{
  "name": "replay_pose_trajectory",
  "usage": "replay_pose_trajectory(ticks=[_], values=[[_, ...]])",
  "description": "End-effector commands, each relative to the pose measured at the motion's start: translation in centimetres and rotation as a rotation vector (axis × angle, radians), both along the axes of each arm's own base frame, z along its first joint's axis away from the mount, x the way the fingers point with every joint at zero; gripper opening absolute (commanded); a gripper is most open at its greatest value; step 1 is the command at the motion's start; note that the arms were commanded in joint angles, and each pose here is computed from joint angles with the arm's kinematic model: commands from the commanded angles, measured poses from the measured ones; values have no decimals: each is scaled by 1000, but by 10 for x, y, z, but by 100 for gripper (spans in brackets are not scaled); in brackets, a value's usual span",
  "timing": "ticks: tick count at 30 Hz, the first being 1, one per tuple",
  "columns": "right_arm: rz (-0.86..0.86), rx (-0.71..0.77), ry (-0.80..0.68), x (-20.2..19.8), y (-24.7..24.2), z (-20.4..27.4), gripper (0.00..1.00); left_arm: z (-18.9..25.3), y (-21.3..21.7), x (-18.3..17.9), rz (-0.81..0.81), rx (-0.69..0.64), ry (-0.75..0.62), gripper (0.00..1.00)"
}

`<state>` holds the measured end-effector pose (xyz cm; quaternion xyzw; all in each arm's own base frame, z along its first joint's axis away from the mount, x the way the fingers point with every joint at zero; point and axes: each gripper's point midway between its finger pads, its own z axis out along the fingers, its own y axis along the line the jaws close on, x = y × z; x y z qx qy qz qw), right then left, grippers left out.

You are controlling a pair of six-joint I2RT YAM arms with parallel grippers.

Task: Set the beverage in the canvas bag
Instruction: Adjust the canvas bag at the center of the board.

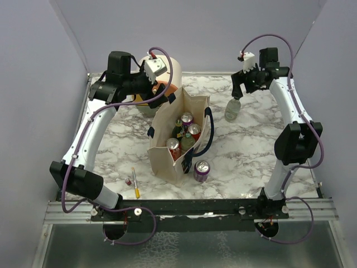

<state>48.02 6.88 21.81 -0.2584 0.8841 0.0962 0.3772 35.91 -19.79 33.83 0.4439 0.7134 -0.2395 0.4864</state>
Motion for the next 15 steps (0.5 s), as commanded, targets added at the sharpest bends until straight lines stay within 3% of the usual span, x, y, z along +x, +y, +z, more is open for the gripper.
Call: replay_pose_trajectory(ticks=[1, 15], values=[[50, 26, 62, -1, 10, -20, 85, 13, -1, 4, -15, -8, -32, 83], [75, 61, 168, -16, 17, -56, 55, 9, -1, 10, -18, 5, -35, 84]])
